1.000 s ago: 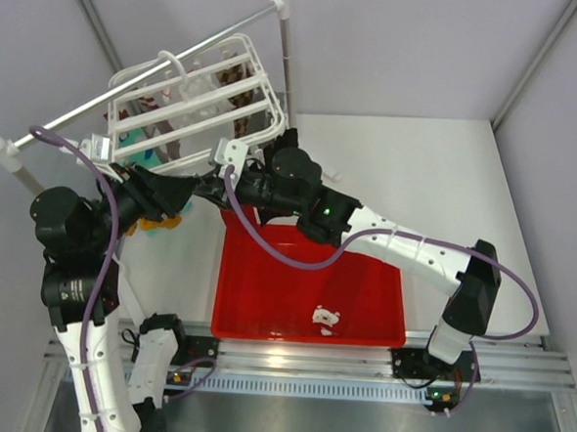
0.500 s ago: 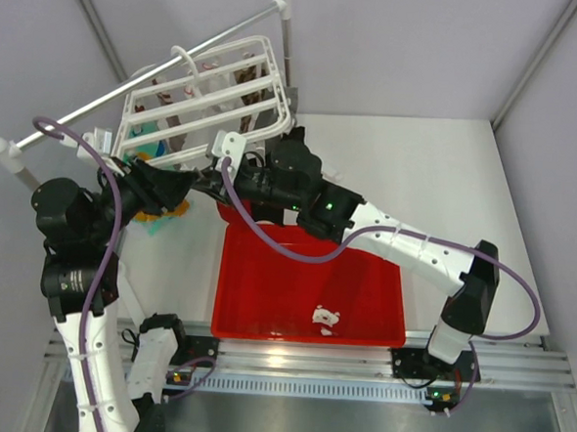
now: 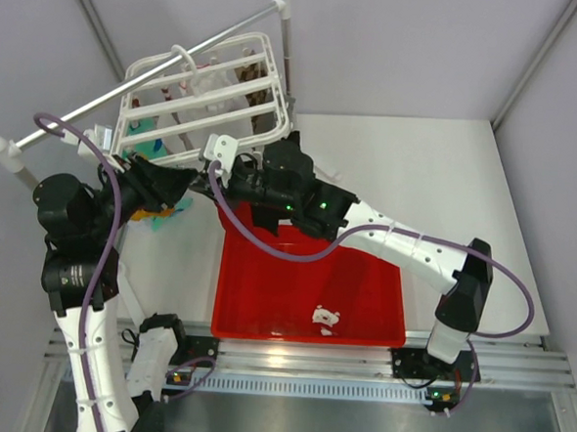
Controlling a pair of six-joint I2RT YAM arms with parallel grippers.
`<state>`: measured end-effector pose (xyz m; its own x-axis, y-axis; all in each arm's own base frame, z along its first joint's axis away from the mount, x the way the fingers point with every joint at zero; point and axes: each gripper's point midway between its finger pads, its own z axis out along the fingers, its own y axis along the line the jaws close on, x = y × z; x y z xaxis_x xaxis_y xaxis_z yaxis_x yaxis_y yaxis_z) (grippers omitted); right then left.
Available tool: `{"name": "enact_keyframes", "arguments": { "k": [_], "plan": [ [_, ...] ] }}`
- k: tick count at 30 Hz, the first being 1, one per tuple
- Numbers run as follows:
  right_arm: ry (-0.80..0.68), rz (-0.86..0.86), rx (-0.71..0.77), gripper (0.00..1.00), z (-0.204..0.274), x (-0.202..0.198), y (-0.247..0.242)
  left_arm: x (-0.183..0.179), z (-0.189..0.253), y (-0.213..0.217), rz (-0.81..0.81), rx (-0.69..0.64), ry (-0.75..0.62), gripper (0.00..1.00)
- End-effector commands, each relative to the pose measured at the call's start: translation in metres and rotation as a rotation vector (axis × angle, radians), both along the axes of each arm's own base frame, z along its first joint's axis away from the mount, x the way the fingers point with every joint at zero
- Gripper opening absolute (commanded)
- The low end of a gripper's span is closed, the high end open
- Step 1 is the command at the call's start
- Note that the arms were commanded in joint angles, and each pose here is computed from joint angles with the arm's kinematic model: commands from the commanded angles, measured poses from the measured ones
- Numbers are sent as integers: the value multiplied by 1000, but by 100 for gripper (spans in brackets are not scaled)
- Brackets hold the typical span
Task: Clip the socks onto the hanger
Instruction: Open the clamp at the hanger.
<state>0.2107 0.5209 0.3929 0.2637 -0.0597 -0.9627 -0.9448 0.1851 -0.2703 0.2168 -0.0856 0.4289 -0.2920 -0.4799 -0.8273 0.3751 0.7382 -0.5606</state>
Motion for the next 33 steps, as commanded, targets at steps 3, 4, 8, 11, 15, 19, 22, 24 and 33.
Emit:
{"name": "enact_keyframes", "arguments": {
  "k": [3,4,8,11,15,19,22,24,33],
  "plan": [
    [-20,53,34,0,22,-19,6,11,10,3,1,11,-56,53],
    [-18,53,33,0,21,-19,7,11,9,2,-2,12,-56,53],
    [-16,59,36,0,23,-20,9,11,8,3,4,21,-61,50],
    [-15,62,35,0,24,-21,10,11,6,3,1,28,-61,45],
    [-16,64,38,0,26,-21,10,13,4,4,1,38,-58,35],
    [-23,70,28,0,24,-23,10,16,2,8,25,31,-44,24],
    [-32,64,22,6,24,-23,7,18,0,8,30,15,-24,11],
    [-36,56,18,19,22,-23,5,19,-2,8,27,-2,-7,1],
    [-55,31,11,43,21,-20,-8,21,-10,8,29,-17,36,0]
  ]
}}
